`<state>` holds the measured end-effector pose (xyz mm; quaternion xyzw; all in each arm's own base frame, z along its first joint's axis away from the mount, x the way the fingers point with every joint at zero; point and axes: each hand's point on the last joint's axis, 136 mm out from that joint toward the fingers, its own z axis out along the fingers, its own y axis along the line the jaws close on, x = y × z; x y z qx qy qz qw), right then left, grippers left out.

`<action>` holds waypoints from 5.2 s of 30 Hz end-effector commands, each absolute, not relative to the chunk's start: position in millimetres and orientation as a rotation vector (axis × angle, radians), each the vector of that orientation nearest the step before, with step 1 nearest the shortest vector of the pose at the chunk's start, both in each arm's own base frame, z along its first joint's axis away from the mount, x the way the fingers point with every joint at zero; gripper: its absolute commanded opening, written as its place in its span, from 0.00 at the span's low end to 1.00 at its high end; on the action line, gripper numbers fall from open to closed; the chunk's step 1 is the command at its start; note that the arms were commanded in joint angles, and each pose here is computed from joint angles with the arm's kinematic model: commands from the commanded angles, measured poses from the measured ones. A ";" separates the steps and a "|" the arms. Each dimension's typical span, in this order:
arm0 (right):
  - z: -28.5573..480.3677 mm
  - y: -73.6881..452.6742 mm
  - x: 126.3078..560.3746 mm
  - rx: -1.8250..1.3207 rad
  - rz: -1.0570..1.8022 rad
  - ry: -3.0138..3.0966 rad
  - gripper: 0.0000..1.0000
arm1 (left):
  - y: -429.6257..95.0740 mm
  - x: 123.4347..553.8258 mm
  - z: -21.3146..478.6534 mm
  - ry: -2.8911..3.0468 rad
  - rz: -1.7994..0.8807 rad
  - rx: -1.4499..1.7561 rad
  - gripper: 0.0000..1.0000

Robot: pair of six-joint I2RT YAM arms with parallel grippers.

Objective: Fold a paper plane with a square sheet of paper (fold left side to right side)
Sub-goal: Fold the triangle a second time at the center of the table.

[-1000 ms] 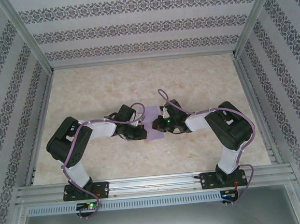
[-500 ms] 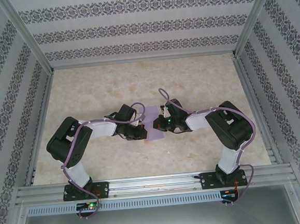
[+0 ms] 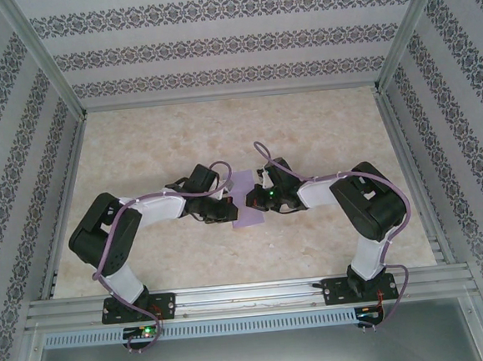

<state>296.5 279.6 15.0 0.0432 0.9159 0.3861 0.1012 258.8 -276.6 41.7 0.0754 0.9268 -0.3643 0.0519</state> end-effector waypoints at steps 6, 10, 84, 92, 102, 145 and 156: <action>-32.6 252.4 278.6 0.176 0.880 2.870 0.00 | -297.8 257.7 49.9 2.796 -1.215 0.264 0.05; -33.7 252.6 278.5 0.179 0.876 2.875 0.00 | -301.8 256.4 46.3 2.806 -1.214 0.280 0.05; -32.3 254.1 274.0 0.147 0.893 2.896 0.00 | -286.7 262.9 40.5 2.806 -1.070 0.298 0.03; -27.5 259.5 274.5 0.126 0.914 2.888 0.00 | -272.2 264.0 14.3 2.861 -0.951 0.252 0.00; 6.4 274.0 287.9 0.054 1.029 2.802 0.00 | -260.8 249.2 -6.0 2.910 -0.921 0.225 0.00; -16.0 257.0 296.7 0.177 1.054 2.838 0.00 | -305.1 268.0 64.9 2.721 -1.257 0.281 0.00; -20.2 255.2 294.3 0.181 1.032 2.856 0.00 | -313.6 276.7 44.9 2.756 -1.247 0.304 0.00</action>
